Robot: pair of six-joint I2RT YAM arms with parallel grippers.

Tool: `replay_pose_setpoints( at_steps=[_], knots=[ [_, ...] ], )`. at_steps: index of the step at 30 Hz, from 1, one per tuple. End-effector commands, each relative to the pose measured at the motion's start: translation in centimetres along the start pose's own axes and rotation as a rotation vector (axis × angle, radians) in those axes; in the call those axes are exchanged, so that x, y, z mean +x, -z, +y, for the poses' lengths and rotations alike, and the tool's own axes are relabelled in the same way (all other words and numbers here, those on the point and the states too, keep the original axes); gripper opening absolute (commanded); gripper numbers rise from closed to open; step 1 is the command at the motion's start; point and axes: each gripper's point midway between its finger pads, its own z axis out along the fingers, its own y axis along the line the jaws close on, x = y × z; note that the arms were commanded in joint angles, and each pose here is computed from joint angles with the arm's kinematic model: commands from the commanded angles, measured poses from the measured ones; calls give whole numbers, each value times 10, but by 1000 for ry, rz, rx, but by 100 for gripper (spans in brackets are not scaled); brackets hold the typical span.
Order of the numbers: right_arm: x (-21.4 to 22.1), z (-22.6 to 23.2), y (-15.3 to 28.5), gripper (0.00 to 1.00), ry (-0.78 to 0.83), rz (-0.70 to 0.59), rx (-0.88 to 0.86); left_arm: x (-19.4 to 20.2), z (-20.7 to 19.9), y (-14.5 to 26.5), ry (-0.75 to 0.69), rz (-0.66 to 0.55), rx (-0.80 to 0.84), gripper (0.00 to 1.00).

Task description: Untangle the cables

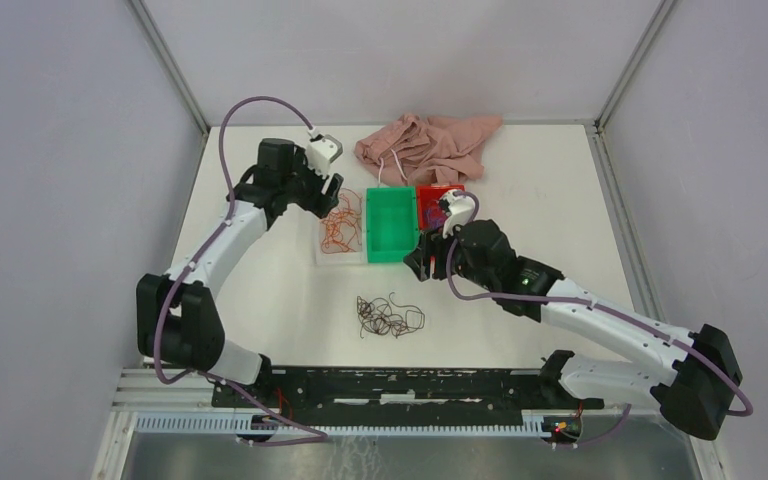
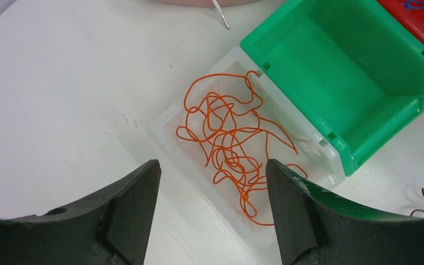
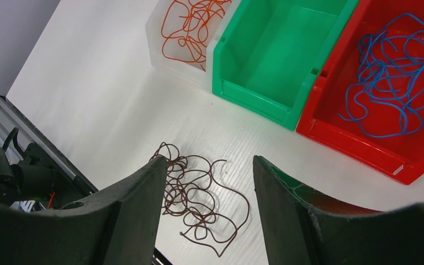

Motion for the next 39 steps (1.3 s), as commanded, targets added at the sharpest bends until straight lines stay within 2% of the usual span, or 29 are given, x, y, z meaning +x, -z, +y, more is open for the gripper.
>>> replay_pose_setpoints(
  at_steps=[1, 5, 8, 10, 15, 18, 21, 29, 35, 39],
  knots=[
    [-29, 15, 2, 64, 2, -63, -47, 7, -18, 19, -128, 24, 147, 76],
    [-17, 26, -6, 62, 23, -10, -115, 26, -25, 27, -164, 62, 149, 75],
    [11, 47, -17, 61, 53, 130, -244, 24, -41, 43, -156, 74, 232, 75],
    [33, 53, -23, 59, 68, 247, -284, 20, -54, 59, -163, 58, 290, 77],
    [75, 74, -40, 57, 132, 372, -371, 21, -74, 89, -213, -26, 325, 81],
    [96, 64, -56, 53, 172, 461, -299, 21, -81, 100, -215, -52, 335, 83],
    [100, 33, -60, 53, 192, 478, -121, 19, -84, 110, -222, -60, 334, 89],
    [94, -16, -11, 56, 126, 452, 156, 11, -83, 123, -278, -91, 318, 92],
    [113, -33, 19, 57, 24, 514, 258, 7, -85, 127, -301, -113, 324, 93],
    [128, -30, 17, 57, -56, 509, 228, 5, -86, 130, -320, -130, 320, 93]
  ],
)
